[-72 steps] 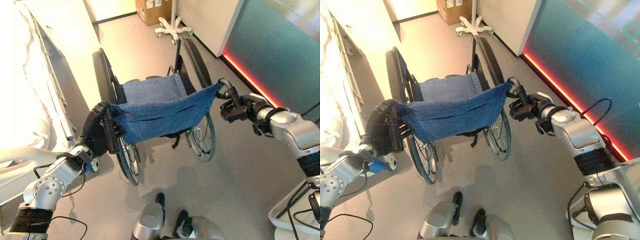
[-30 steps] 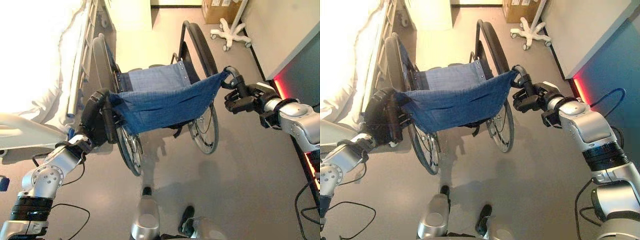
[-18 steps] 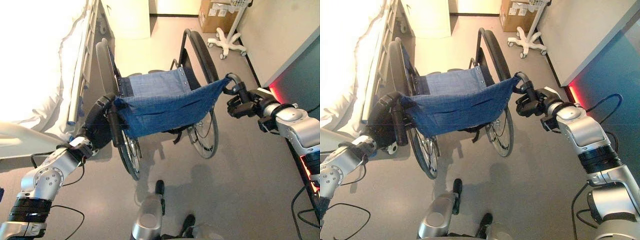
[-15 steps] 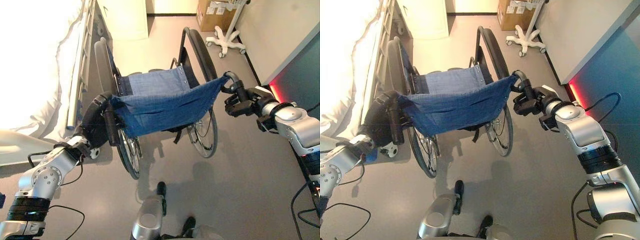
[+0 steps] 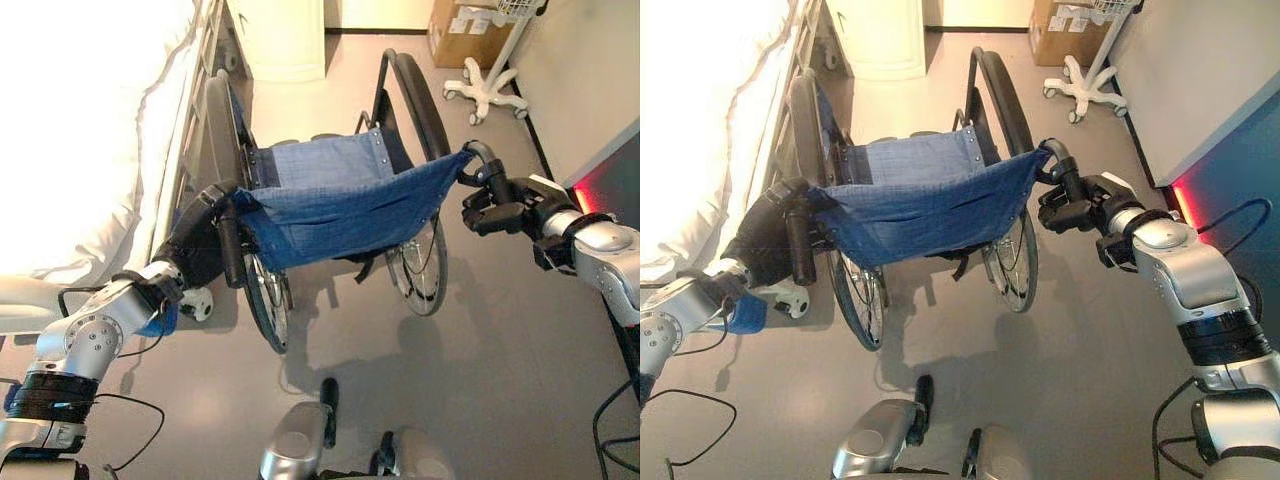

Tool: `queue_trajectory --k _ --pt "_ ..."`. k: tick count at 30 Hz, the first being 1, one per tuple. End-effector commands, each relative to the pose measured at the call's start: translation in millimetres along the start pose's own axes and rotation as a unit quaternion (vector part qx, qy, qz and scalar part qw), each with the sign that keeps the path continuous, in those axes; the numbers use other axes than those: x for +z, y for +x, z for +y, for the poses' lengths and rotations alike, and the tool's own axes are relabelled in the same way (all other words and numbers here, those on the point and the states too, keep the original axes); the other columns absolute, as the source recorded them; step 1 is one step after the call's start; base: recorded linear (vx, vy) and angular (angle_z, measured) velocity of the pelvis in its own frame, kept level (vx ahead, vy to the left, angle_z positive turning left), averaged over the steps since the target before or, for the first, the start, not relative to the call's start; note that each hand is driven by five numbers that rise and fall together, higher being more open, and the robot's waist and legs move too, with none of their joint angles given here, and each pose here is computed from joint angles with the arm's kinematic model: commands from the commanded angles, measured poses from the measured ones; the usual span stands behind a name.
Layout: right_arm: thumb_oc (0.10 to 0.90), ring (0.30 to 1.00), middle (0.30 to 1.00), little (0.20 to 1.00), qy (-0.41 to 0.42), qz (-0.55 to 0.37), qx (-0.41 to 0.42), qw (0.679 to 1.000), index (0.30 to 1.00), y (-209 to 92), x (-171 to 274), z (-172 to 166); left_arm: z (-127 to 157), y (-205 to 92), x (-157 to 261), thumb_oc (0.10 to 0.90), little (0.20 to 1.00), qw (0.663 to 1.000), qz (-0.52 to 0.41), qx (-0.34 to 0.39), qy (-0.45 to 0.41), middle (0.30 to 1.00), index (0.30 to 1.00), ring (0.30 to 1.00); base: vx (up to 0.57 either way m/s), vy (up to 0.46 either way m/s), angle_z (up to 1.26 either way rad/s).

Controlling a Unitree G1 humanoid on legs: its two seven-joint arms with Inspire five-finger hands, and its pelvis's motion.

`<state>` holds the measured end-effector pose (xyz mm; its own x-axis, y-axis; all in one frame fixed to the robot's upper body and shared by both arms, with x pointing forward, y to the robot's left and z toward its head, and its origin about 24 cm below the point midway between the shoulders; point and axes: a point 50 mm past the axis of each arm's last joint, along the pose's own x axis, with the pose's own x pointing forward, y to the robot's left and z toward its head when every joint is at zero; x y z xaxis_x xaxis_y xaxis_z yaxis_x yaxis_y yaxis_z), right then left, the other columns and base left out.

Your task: Push the wheelchair next to the bed

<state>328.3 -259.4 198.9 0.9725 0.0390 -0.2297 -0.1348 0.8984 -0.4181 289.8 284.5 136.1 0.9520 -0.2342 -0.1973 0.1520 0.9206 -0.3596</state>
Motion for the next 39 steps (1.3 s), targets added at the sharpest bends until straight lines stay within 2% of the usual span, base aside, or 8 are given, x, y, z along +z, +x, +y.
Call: queue_trajectory --k 1,8,12,20,24,30,39 --pt "0.4 0.3 0.3 0.3 -0.05 -0.115 0.088 0.988 0.3 -7.4 31.9 26.7 -51.9 -13.5 114.5 0.4 0.3 0.953 -0.28 -0.08 0.083 0.3 0.3 0.3 0.21 0.004 0.49" --pt "0.4 0.3 0.3 0.3 -0.056 -0.135 0.081 0.986 0.3 -8.5 57.7 28.6 -68.7 -10.9 123.2 0.4 0.3 0.946 -0.301 -0.084 0.091 0.3 0.3 0.3 0.29 -0.063 0.58" --pt "0.4 0.3 0.3 0.3 -0.054 -0.124 0.07 0.988 0.3 -11.2 50.8 19.2 -70.8 -7.8 111.4 0.4 0.3 0.947 -0.292 -0.108 0.081 0.3 0.3 0.3 0.42 -0.085 0.11" --pt "0.4 0.3 0.3 0.3 -0.063 -0.121 0.075 0.988 0.3 -17.6 50.6 15.0 -70.3 -7.1 102.6 0.4 0.3 0.95 -0.288 -0.1 0.066 0.3 0.3 0.3 0.24 0.003 0.2" --pt "0.4 0.3 0.3 0.3 -0.061 -0.115 0.077 0.989 0.3 -16.5 50.2 24.0 -63.8 -8.7 99.4 0.4 0.3 0.952 -0.282 -0.099 0.067 0.3 0.3 0.3 0.39 0.239 0.11" --pt "0.4 0.3 0.3 0.3 -0.055 -0.094 0.092 0.99 0.3 -21.1 20.7 30.7 -52.6 -18.7 77.0 0.4 0.3 0.957 -0.268 -0.088 0.063 0.3 0.3 0.3 0.47 0.33 -0.09" --pt "0.4 0.3 0.3 0.3 -0.013 -0.069 0.086 0.994 0.3 -28.2 -4.8 28.8 -56.2 -14.0 81.5 0.4 0.3 0.963 -0.232 -0.104 0.085 0.3 0.3 0.3 0.32 0.324 -0.49"
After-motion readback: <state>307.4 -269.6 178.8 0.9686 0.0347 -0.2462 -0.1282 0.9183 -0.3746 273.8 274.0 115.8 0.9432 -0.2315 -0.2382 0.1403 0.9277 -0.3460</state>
